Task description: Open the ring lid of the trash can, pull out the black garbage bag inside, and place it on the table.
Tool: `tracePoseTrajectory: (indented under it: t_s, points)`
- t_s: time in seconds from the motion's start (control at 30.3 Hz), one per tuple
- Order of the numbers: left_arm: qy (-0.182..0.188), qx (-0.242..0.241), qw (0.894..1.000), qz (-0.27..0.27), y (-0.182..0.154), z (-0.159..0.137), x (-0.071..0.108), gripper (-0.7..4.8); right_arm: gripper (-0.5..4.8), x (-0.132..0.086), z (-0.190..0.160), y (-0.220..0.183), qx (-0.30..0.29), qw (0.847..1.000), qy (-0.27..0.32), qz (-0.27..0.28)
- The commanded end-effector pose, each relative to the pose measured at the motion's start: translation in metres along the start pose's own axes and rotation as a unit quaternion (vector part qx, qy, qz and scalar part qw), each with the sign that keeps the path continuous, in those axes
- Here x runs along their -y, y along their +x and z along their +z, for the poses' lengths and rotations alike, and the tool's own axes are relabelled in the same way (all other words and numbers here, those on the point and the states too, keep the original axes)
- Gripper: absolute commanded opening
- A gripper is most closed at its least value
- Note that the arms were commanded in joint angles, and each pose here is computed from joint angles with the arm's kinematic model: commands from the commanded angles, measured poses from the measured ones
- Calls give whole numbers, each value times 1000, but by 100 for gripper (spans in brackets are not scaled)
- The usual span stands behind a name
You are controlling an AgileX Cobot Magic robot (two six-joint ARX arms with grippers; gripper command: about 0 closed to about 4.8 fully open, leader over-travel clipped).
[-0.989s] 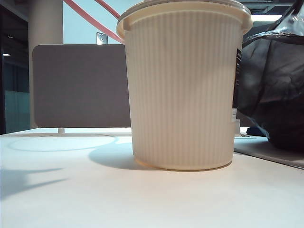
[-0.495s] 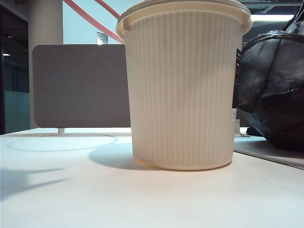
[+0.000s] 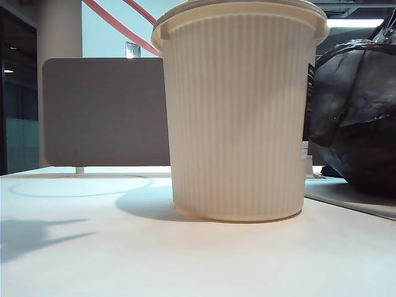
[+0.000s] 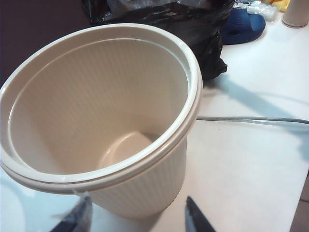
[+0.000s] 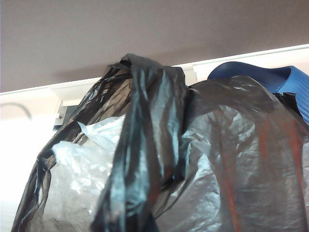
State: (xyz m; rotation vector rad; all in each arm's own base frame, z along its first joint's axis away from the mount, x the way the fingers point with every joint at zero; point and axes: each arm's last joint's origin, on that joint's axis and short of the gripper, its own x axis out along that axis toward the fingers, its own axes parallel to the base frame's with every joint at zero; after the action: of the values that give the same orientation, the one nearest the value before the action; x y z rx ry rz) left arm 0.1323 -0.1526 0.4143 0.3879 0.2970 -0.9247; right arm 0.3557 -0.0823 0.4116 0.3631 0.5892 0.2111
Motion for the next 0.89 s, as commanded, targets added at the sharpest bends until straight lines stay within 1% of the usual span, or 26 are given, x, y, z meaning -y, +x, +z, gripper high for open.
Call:
tracePoseTrajectory:
  t_s: [0.03,0.23,0.3,0.36,0.56,0.66,0.76,0.89]
  points:
    - [-3,8,1000,-2,-1,2,0,247,-1,-1,-1,-2,-3,1000,-1,0]
    - [-3,8,1000,-1,-1,2,0,247,1,-2,-2,-2,-9,1000,3,7]
    - [-3,8,1000,-1,-1,2,0,247,46,-2,-2,-3,-9,1000,3,13]
    - [-3,8,1000,-1,-1,2,0,247,107,-2,-2,-3,-9,1000,3,14]
    - [-3,8,1000,-1,-1,2,0,246,210,-4,-1,-5,-6,1000,2,14]
    - [-3,8,1000,-1,-1,2,0,247,269,-7,1,-11,3,1000,-4,15]
    - [-3,7,1000,-1,-1,2,0,247,285,-13,3,-21,16,1000,-11,16]
    - [-3,8,1000,0,-1,2,0,247,285,-21,6,-36,39,999,-25,16]
